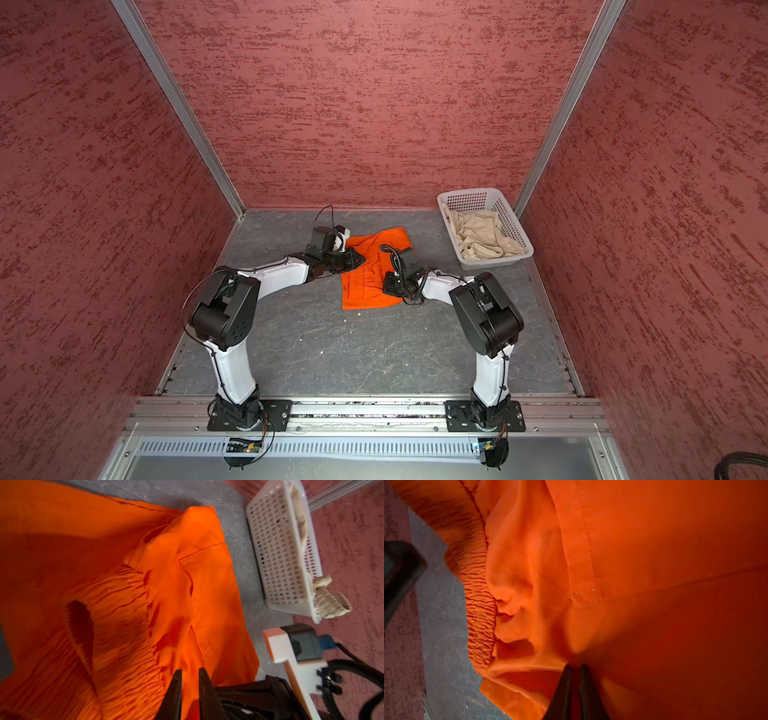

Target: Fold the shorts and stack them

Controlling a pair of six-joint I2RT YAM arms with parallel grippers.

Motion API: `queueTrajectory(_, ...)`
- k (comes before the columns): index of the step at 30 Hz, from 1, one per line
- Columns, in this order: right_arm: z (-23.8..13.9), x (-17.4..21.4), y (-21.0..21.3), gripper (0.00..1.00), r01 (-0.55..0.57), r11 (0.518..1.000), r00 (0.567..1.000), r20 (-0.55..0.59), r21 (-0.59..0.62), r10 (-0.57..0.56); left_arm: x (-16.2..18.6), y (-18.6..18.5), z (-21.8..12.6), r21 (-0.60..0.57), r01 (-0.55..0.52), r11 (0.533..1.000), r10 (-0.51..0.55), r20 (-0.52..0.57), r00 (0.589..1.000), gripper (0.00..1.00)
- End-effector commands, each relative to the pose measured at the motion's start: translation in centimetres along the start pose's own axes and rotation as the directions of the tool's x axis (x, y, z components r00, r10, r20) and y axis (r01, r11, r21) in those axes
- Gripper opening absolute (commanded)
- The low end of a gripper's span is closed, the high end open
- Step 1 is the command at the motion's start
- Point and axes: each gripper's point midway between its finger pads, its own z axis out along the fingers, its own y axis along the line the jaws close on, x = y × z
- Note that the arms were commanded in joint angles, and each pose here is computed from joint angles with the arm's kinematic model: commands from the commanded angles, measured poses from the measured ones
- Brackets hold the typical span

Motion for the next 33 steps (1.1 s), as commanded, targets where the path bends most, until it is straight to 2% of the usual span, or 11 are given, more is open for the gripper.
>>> queueTrajectory(1,0.9,1.1,-0.6,0.11,-0.042,0.999,0.999,-0.007,-0.030,0.042,-0.4,2.9,1.1,-0.077,0.029,0.997,-0.030,-0.009,1.000,0.16)
queueTrajectory(6,1.6,5.0,-2.4,0.11,-0.096,0.995,0.993,-0.066,-0.002,0.096,-0.2,7.4,2.1,-0.153,0.104,0.983,-0.110,-0.034,0.993,0.15)
queueTrajectory(10,2.0,6.2,-1.8,0.11,-0.124,0.992,0.989,-0.086,-0.030,0.121,-0.8,8.2,1.9,-0.144,0.120,0.982,-0.125,-0.025,0.992,0.17)
queueTrajectory(12,1.6,5.3,-0.4,0.14,-0.117,0.991,0.991,-0.066,-0.063,0.113,-1.6,7.3,1.2,-0.121,0.112,0.986,-0.114,-0.008,0.993,0.22)
queueTrajectory(15,-0.5,2.3,2.9,0.26,-0.074,0.991,0.997,-0.003,-0.113,0.074,-3.0,5.1,-0.5,-0.081,0.088,0.993,-0.087,0.019,0.996,0.32)
queueTrajectory(18,-4.0,-1.5,6.7,0.39,0.012,0.987,0.996,0.094,-0.158,0.003,-4.4,2.3,-3.3,-0.045,0.052,0.998,-0.050,0.055,0.997,0.41)
queueTrajectory(21,-7.5,-4.7,7.7,0.45,0.051,0.984,0.985,0.173,-0.170,-0.021,-4.4,-0.4,-5.2,-0.035,0.035,0.999,-0.033,0.049,0.998,0.47)
queueTrajectory(23,-8.9,-6.4,6.2,0.49,0.032,0.989,0.978,0.209,-0.145,-0.001,-2.6,-1.9,-5.4,-0.060,0.030,0.998,-0.031,-0.019,0.999,0.54)
queueTrajectory(26,-9.5,-7.7,2.2,0.51,-0.029,0.998,0.973,0.228,-0.050,0.040,0.5,-1.9,-4.8,-0.182,-0.001,0.983,-0.019,-0.107,0.994,0.62)
queueTrajectory(29,-9.0,-7.9,-1.4,0.52,-0.082,0.996,0.974,0.214,0.032,0.073,2.2,-0.5,-4.3,-0.287,0.030,0.957,-0.062,-0.106,0.992,0.68)
queueTrajectory(33,-7.4,-7.1,-4.4,0.52,-0.110,0.988,0.980,0.178,0.109,0.090,3.8,0.5,-2.8,-0.340,0.024,0.940,-0.069,-0.122,0.990,0.69)
